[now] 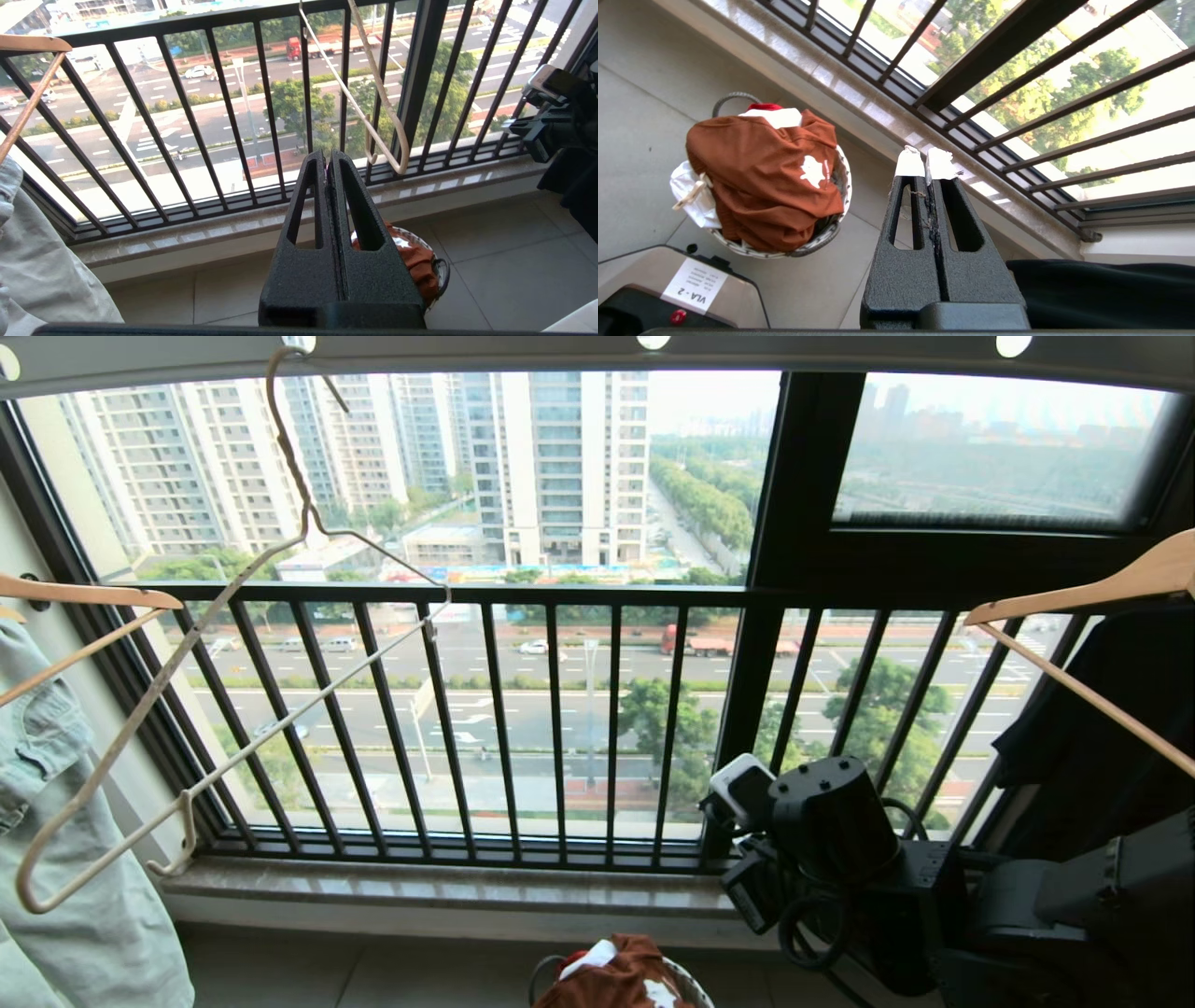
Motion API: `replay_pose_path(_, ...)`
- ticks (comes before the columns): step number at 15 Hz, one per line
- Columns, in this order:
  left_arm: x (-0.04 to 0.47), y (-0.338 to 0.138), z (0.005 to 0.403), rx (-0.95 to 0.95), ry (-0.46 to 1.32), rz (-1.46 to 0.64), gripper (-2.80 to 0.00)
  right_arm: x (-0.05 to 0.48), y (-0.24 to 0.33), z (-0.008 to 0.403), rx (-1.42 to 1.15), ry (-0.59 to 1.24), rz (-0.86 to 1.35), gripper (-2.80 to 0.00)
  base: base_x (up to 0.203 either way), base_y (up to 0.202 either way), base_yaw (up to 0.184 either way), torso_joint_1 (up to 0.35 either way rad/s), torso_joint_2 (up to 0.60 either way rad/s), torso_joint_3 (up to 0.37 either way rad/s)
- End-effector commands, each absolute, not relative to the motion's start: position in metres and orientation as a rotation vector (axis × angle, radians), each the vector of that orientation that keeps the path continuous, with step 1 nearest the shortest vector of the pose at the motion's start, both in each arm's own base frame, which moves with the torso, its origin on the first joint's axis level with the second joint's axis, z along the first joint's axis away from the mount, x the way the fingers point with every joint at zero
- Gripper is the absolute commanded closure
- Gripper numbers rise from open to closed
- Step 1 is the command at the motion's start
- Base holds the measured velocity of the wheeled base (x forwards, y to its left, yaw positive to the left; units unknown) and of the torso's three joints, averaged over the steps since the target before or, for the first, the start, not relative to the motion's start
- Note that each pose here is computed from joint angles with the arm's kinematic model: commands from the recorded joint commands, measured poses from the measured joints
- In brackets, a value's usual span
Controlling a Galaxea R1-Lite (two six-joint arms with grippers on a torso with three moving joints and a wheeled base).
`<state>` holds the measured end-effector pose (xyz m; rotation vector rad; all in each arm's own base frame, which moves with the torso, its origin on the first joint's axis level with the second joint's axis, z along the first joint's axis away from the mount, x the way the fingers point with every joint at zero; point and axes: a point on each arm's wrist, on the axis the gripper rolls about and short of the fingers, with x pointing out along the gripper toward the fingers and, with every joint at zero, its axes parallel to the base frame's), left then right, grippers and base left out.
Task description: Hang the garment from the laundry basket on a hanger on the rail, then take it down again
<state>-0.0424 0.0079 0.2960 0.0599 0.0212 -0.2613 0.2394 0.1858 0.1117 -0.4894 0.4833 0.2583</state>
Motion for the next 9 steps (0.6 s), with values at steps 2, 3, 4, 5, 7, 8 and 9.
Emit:
replay_pose_path(2, -0.077, 0.01, 0.269, 0.042, -0.112, -0.135, 0.0, 0.208, 0.159, 0.16, -0.416, 0.346, 0.205, 0.0, 0.0, 0.0, 0.0, 0.0, 0.0, 0.0)
replay_pose_path(3, -0.083, 0.01, 0.265, 0.025, -0.133, -0.09, 0.0, 0.197, 0.15, 0.173, -0.392, 0.304, 0.185, 0.0, 0.0, 0.0, 0.0, 0.0, 0.0, 0.0)
replay_pose_path(4, -0.086, 0.01, 0.262, -0.01, -0.142, -0.045, 0.0, 0.186, 0.14, 0.187, -0.363, 0.258, 0.166, 0.0, 0.0, 0.0, 0.0, 0.0, 0.0, 0.0)
replay_pose_path(5, -0.085, 0.01, 0.26, -0.036, -0.134, -0.005, 0.0, 0.176, 0.128, 0.2, -0.331, 0.209, 0.144, 0.0, 0.0, 0.0, 0.0, 0.0, 0.0, 0.0)
replay_pose_path(7, -0.084, 0.012, 0.258, -0.096, -0.131, 0.099, 0.0, 0.154, 0.095, 0.228, -0.278, 0.099, 0.051, 0.0, 0.0, 0.0, 0.0, 0.0, 0.0, 0.0)
replay_pose_path(8, -0.085, 0.009, 0.254, -0.105, -0.132, 0.135, 0.0, 0.141, 0.076, 0.241, -0.258, 0.041, -0.015, 0.0, 0.0, 0.0, 0.0, 0.0, 0.0, 0.0)
replay_pose_path(9, -0.087, 0.005, 0.244, -0.1, -0.133, 0.144, 0.0, 0.125, 0.057, 0.255, -0.239, -0.023, -0.089, 0.0, 0.0, 0.0, 0.0, 0.0, 0.0, 0.0)
